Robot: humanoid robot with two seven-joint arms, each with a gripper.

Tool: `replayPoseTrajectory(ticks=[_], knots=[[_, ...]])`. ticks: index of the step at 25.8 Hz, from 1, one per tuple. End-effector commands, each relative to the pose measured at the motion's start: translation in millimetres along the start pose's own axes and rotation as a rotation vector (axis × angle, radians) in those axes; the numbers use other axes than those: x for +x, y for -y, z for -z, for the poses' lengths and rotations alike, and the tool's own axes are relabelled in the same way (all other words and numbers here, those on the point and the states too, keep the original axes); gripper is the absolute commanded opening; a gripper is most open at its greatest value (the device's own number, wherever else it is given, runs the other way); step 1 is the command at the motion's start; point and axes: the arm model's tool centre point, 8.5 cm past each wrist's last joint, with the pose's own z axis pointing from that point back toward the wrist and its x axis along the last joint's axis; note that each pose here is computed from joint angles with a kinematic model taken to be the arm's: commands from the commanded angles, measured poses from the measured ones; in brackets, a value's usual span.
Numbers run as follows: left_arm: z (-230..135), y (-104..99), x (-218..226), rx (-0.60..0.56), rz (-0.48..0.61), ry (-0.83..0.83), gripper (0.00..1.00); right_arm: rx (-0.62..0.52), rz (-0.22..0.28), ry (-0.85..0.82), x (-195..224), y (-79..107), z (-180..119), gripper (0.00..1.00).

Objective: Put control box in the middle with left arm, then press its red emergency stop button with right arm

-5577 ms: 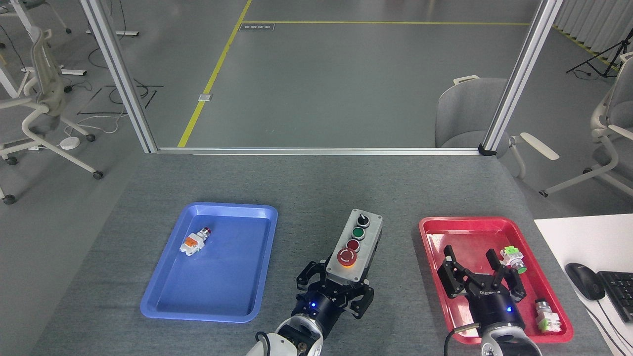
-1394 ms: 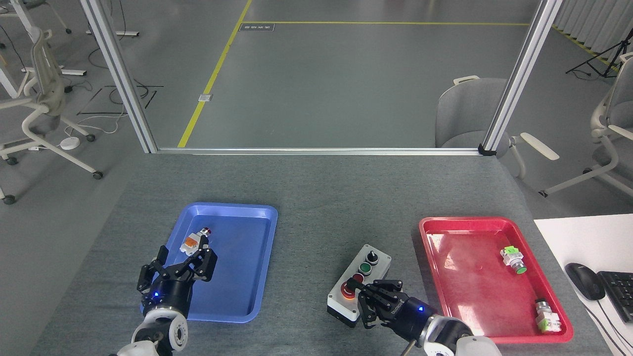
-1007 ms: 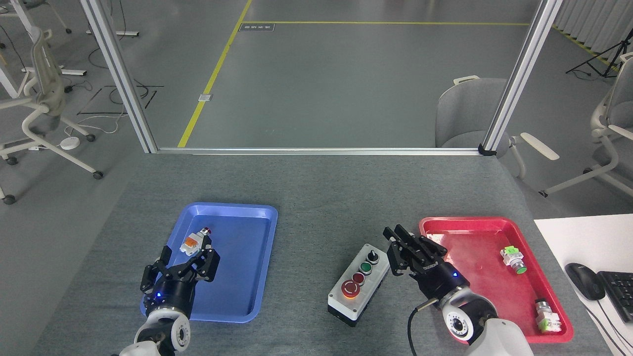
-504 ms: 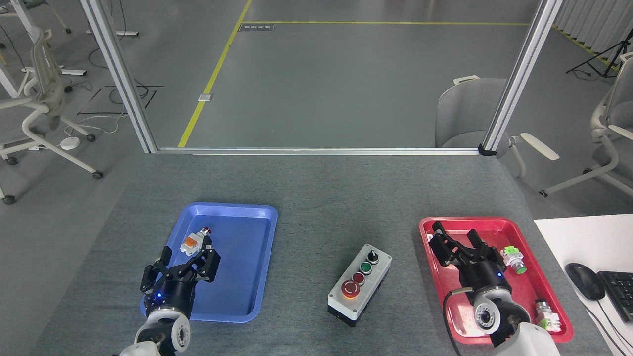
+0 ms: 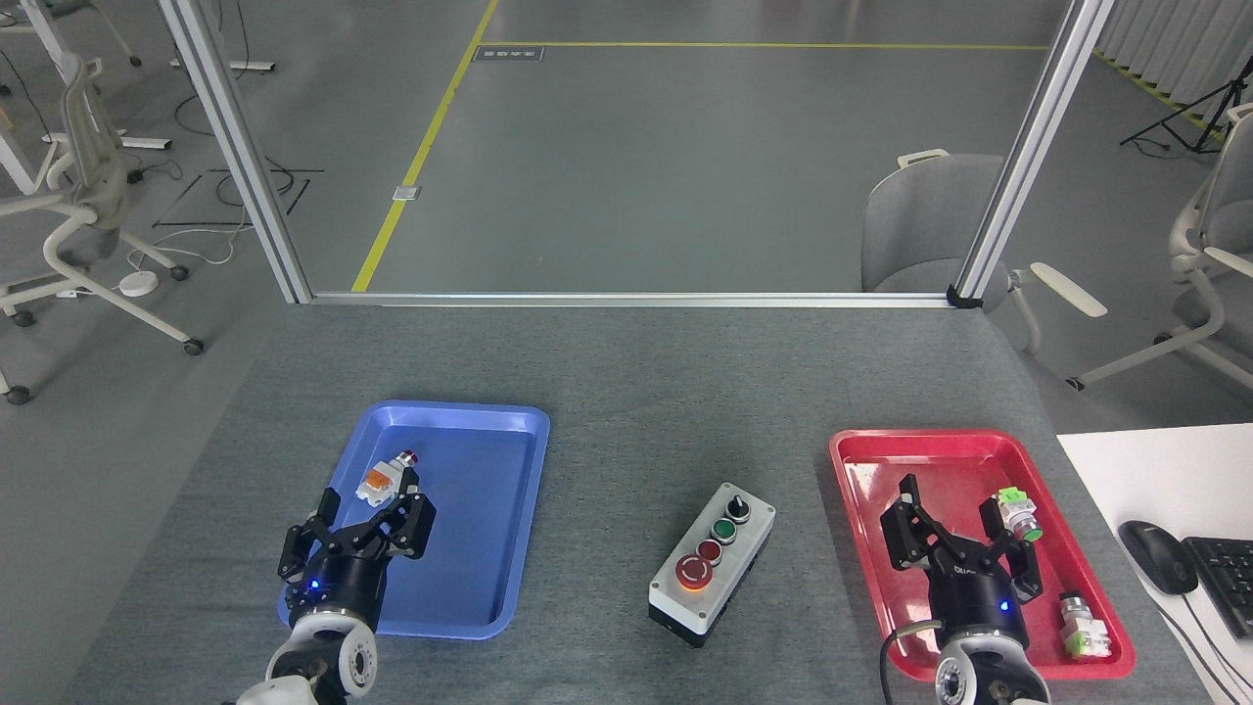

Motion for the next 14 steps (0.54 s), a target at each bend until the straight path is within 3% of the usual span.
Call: replayPoseTrajectory(ticks=[1,14], knots=[[0.0,0.1,0.0,0.0,0.0,0.0,0.99,-0.01,-0.011,0.044,2.6,0.5,-1.7,0.99],[0.0,0.1,0.0,0.0,0.0,0.0,0.99,-0.02,-0.009,0.056,1.8,2.6,-1.5,0.99]])
